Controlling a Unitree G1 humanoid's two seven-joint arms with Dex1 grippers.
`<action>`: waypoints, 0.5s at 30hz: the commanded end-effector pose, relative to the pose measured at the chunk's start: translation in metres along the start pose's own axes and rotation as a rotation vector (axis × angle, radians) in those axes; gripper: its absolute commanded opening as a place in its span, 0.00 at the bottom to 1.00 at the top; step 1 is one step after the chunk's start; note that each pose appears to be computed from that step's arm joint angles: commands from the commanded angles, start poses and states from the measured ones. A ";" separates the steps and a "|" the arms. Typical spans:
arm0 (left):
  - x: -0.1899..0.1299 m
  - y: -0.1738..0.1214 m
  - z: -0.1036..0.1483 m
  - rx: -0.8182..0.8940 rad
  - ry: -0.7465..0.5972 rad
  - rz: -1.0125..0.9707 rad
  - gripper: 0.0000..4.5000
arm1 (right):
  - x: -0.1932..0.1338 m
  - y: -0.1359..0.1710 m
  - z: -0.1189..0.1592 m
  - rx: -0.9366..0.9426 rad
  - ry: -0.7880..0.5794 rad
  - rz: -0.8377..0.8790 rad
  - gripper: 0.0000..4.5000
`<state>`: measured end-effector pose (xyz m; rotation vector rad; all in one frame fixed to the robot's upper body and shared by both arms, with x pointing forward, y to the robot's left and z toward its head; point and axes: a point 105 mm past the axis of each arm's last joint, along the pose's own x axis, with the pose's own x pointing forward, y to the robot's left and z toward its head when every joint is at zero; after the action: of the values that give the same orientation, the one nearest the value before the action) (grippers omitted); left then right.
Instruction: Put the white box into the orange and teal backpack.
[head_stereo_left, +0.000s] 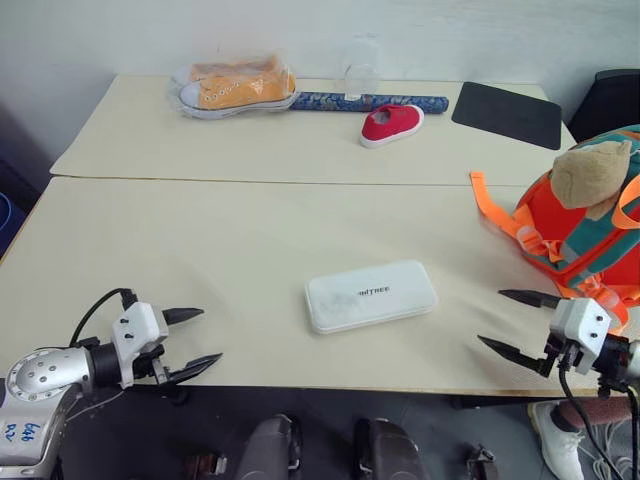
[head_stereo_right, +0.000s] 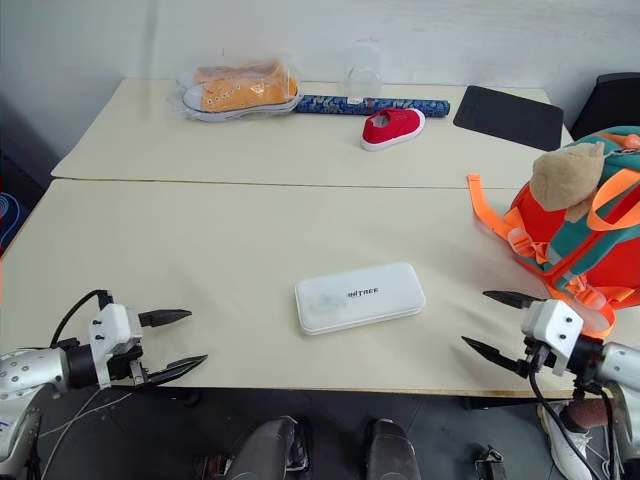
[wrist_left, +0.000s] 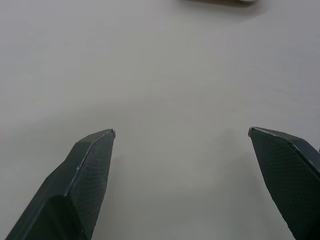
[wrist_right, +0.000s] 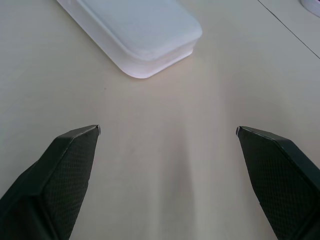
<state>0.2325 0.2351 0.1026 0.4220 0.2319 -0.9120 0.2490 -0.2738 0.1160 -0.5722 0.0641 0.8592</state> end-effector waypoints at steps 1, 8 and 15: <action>0.001 0.004 0.010 0.040 -0.034 0.025 1.00 | -0.003 -0.003 0.002 -0.019 0.001 0.000 0.99; 0.002 0.001 0.013 -0.003 -0.046 0.013 1.00 | -0.002 -0.003 0.001 -0.018 -0.001 0.004 0.99; 0.012 -0.010 0.025 -0.058 -0.090 -0.038 1.00 | 0.014 -0.016 0.018 0.016 -0.074 -0.062 0.99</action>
<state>0.2338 0.2218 0.1100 0.3340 0.2222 -0.9217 0.2619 -0.2716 0.1225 -0.5423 0.0387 0.8254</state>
